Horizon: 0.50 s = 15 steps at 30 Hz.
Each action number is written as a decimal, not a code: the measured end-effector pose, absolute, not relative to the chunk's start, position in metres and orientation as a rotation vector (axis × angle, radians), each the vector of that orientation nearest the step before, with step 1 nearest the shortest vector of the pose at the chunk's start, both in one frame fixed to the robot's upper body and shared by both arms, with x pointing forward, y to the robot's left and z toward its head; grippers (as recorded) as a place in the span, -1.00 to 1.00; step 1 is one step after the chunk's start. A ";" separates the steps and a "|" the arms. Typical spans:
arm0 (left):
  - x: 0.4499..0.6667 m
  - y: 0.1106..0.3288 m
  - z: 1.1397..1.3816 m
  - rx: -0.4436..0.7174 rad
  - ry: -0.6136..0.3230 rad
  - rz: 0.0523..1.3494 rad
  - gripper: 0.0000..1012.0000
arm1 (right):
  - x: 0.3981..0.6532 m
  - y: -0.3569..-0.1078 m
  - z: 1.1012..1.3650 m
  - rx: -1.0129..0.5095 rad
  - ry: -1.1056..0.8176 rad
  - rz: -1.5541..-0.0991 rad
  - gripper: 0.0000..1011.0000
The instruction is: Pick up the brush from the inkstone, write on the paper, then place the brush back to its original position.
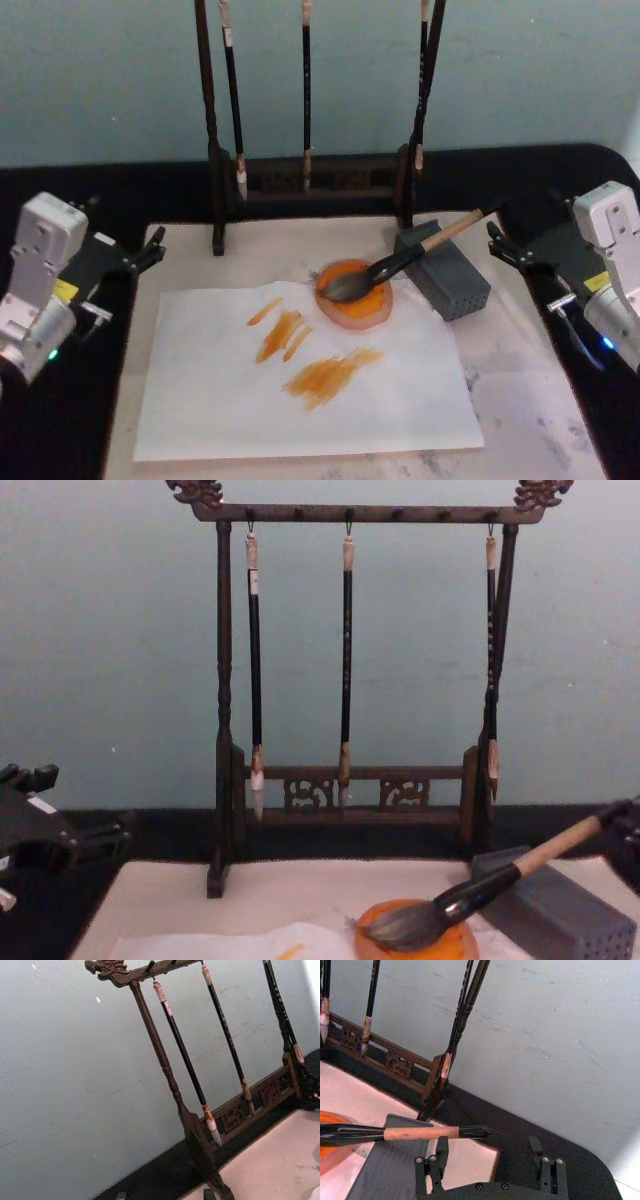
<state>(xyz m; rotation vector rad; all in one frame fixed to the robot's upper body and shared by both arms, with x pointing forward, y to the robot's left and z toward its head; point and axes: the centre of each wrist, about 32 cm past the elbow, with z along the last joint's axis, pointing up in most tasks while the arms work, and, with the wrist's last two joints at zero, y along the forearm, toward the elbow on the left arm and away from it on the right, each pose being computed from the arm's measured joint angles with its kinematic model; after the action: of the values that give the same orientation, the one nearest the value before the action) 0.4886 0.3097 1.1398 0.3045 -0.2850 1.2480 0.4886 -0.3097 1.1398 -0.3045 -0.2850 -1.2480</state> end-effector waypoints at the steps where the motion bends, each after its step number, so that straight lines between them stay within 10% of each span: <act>1: 0.489 0.310 1.140 0.304 -0.285 1.248 0.98 | 0.489 -0.310 1.140 -0.304 -0.285 -1.248 0.98; 15: 0.489 0.310 1.140 0.305 -0.285 1.248 0.98 | 0.489 -0.310 1.140 -0.304 -0.285 -1.248 0.98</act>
<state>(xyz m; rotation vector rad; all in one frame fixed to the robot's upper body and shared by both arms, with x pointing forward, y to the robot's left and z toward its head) 0.4886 0.3097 1.1398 0.3045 -0.2850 1.2480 0.4886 -0.3096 1.1398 -0.3045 -0.2850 -1.2479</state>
